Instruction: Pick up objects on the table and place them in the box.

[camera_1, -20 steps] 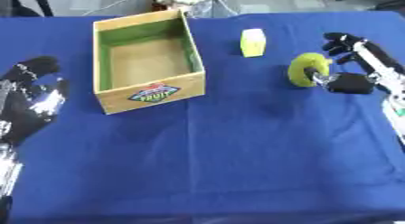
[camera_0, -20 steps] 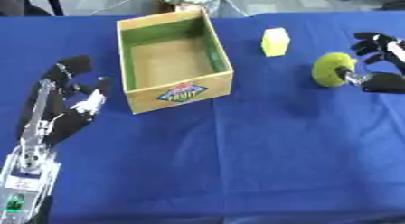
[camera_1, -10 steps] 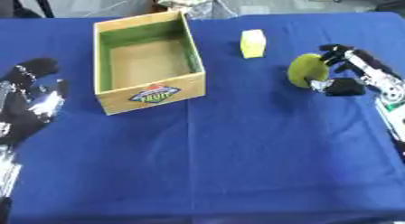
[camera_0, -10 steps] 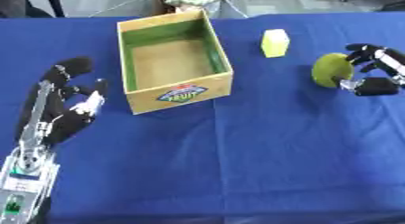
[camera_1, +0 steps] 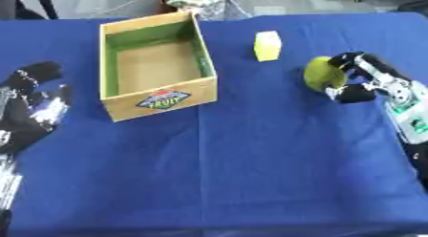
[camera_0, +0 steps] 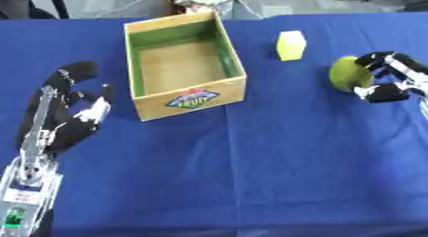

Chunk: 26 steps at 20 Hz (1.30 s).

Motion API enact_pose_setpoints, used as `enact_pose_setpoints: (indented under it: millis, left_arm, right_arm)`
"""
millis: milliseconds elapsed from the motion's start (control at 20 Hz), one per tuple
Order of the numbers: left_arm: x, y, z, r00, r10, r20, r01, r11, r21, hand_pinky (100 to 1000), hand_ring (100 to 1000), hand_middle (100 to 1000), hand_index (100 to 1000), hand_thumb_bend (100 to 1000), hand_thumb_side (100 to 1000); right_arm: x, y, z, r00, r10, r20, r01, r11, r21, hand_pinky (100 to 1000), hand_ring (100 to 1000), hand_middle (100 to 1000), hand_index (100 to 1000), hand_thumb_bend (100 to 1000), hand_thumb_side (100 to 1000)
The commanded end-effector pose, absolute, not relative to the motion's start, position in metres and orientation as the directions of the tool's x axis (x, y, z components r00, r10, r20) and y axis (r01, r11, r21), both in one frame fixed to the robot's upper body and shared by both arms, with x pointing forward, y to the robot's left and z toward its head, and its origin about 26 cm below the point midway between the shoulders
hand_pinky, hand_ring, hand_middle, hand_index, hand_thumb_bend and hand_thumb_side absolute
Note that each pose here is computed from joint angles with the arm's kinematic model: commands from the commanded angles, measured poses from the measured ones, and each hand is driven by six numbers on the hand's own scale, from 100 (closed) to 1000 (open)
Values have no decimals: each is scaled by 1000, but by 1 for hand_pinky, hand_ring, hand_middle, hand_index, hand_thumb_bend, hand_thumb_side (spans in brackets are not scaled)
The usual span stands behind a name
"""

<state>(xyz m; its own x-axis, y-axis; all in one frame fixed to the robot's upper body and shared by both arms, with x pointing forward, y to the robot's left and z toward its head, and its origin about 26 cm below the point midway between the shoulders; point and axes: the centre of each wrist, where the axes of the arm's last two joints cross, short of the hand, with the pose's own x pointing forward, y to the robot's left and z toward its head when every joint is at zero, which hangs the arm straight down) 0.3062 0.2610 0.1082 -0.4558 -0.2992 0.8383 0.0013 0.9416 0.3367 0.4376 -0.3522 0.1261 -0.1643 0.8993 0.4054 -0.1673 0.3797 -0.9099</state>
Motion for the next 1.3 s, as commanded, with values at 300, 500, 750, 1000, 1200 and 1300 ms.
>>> enact_pose_setpoints:
  millis: [300, 500, 750, 1000, 1200, 1300]
  left_arm:
    - [307, 262, 115, -474, -310, 824, 4, 935, 354, 528, 810, 753, 806, 347, 320]
    - [306, 262, 115, -474, -310, 824, 5, 935, 354, 528, 809, 752, 806, 346, 320]
    - [306, 262, 114, -474, -310, 824, 10, 934, 357, 528, 808, 752, 806, 344, 320]
    - [306, 261, 115, -477, -309, 822, 17, 933, 361, 528, 808, 752, 807, 344, 320]
    - [307, 259, 116, -483, -306, 821, 28, 931, 363, 528, 808, 752, 807, 344, 320]
    - [307, 257, 116, -487, -303, 819, 34, 931, 364, 528, 808, 752, 807, 344, 320]
  right_arm:
    - [447, -347, 149, -191, 940, 282, 14, 290, -957, 719, 754, 690, 573, 100, 100]
    - [451, -339, 160, -221, 944, 244, 120, 274, -954, 701, 730, 654, 490, 100, 100]
    - [458, -318, 187, -301, 934, 193, 215, 264, -940, 694, 715, 631, 441, 100, 100]
    - [464, -286, 230, -412, 900, 140, 293, 276, -915, 696, 709, 624, 439, 100, 100]
    - [469, -256, 261, -491, 866, 96, 325, 284, -902, 701, 709, 626, 442, 100, 100]
    - [472, -240, 270, -520, 850, 81, 325, 285, -902, 703, 709, 627, 444, 100, 100]
